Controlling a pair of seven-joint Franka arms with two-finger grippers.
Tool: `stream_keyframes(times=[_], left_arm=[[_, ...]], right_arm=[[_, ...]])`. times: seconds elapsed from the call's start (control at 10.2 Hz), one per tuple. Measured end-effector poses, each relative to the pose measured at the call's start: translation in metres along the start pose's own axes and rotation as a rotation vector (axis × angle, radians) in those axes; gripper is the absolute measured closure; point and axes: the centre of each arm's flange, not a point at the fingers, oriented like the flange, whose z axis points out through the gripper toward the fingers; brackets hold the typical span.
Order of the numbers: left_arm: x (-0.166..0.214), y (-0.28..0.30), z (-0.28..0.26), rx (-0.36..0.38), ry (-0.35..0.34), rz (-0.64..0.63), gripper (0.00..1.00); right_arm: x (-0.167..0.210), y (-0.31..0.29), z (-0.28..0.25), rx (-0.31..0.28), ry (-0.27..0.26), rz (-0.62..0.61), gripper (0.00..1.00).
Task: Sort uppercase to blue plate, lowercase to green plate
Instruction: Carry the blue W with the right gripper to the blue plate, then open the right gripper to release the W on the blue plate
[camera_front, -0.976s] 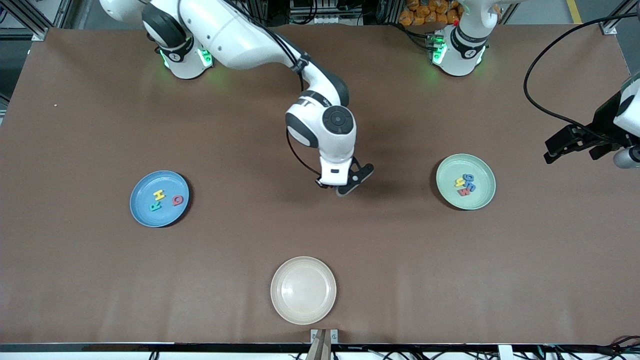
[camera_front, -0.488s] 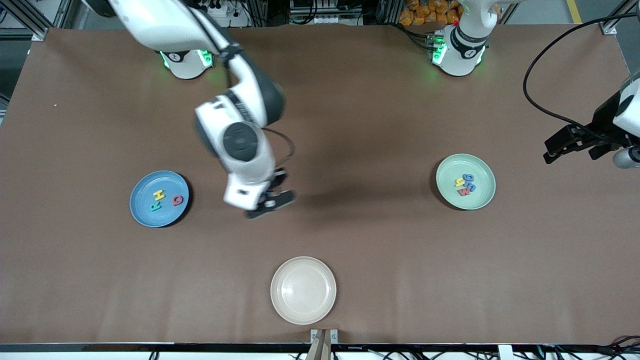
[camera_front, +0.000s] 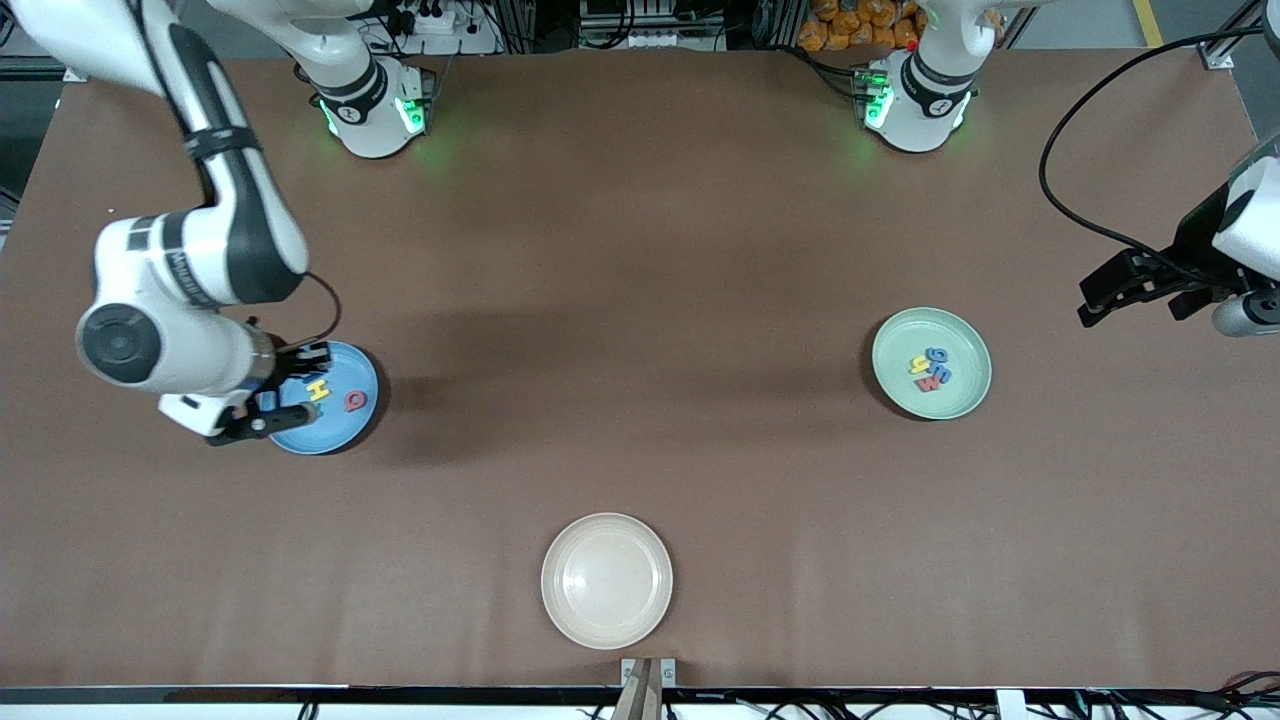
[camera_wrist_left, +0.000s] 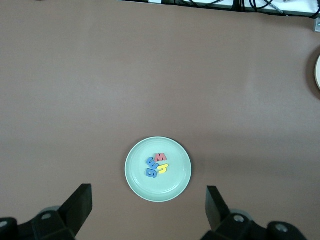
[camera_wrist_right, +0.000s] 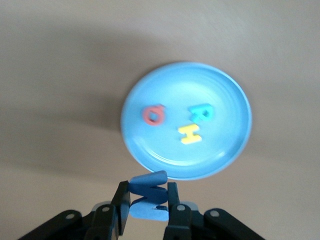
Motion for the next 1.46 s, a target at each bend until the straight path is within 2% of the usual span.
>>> stream_keyframes(times=[0.2, 0.39, 0.59, 0.68, 0.98, 1.07, 1.46], left_arm=[[0.0, 0.001, 0.0, 0.0, 0.0, -0.016, 0.0], [0.0, 0.001, 0.0, 0.0, 0.0, -0.017, 0.0], [0.0, 0.001, 0.0, 0.0, 0.0, -0.018, 0.0], [0.0, 0.0, 0.0, 0.0, 0.0, -0.018, 0.0], [0.0, 0.0, 0.0, 0.0, 0.0, -0.019, 0.0], [0.0, 0.0, 0.0, 0.0, 0.0, -0.019, 0.0], [0.001, 0.0, 0.001, 0.0, -0.001, -0.019, 0.0]], right_arm=[[0.002, 0.026, 0.036, 0.025, -0.037, 0.026, 0.66], [0.011, 0.031, 0.057, 0.034, -0.039, 0.032, 0.65], [0.013, 0.034, 0.056, 0.032, -0.024, 0.036, 0.56], [0.014, 0.036, 0.049, 0.03, -0.008, 0.039, 0.44], [0.008, 0.038, -0.004, 0.005, 0.087, 0.047, 0.04], [-0.001, 0.038, -0.032, -0.009, 0.133, 0.051, 0.0], [-0.058, 0.047, -0.142, -0.063, 0.308, 0.093, 0.0]])
